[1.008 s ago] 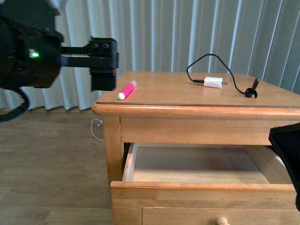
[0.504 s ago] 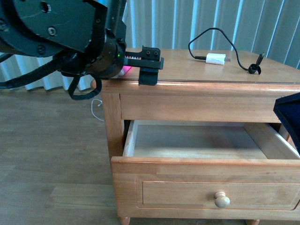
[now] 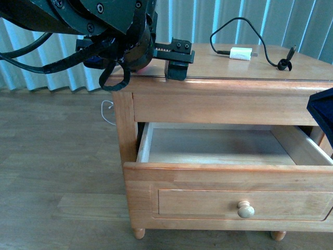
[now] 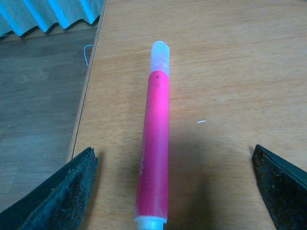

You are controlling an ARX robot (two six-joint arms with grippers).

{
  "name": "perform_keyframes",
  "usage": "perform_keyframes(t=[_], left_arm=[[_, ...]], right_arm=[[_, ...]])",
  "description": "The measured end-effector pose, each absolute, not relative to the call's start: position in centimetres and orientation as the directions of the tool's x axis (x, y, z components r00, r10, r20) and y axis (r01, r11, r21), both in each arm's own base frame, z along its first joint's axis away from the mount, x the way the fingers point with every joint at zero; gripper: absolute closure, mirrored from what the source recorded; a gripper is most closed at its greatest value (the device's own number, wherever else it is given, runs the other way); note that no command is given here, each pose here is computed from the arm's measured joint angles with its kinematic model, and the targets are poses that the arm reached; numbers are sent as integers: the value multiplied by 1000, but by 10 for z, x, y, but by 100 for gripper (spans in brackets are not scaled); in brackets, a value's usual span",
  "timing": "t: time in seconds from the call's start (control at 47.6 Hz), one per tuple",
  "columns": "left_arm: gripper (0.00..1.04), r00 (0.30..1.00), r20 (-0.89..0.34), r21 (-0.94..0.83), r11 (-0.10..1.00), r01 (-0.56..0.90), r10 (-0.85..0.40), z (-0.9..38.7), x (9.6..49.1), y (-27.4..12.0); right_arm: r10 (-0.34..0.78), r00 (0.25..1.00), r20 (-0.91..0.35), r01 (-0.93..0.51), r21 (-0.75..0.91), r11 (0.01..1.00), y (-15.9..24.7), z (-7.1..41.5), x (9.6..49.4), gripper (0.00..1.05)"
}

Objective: Place pink marker in drawer with both arms

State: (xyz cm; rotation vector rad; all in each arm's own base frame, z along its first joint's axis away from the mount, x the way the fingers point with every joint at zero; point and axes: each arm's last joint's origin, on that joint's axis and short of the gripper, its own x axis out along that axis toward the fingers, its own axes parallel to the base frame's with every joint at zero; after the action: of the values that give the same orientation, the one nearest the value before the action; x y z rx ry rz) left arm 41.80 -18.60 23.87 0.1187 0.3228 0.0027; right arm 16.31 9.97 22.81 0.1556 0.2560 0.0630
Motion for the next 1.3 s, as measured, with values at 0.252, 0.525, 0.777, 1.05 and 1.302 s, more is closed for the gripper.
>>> perform_keyframes(t=[0.252, 0.525, 0.777, 1.05, 1.302], left_arm=[[6, 947, -319, 142, 990, 16, 30, 238, 423, -184], [36, 940, -338, 182, 983, 29, 35, 238, 424, -183], [74, 929, -368, 194, 980, 30, 44, 237, 424, -179], [90, 926, -374, 168, 985, 26, 40, 239, 425, -174], [90, 940, -340, 122, 991, 57, -12, 242, 412, -163]], right_arm=[[82, 966, -247, -42, 161, 986, 100, 228, 163, 8], [82, 966, -247, -42, 161, 986, 100, 228, 163, 8], [82, 966, -247, -42, 161, 986, 100, 228, 163, 8], [82, 966, -247, -42, 161, 986, 100, 228, 163, 8], [82, 966, -247, -42, 161, 986, 100, 228, 163, 8]])
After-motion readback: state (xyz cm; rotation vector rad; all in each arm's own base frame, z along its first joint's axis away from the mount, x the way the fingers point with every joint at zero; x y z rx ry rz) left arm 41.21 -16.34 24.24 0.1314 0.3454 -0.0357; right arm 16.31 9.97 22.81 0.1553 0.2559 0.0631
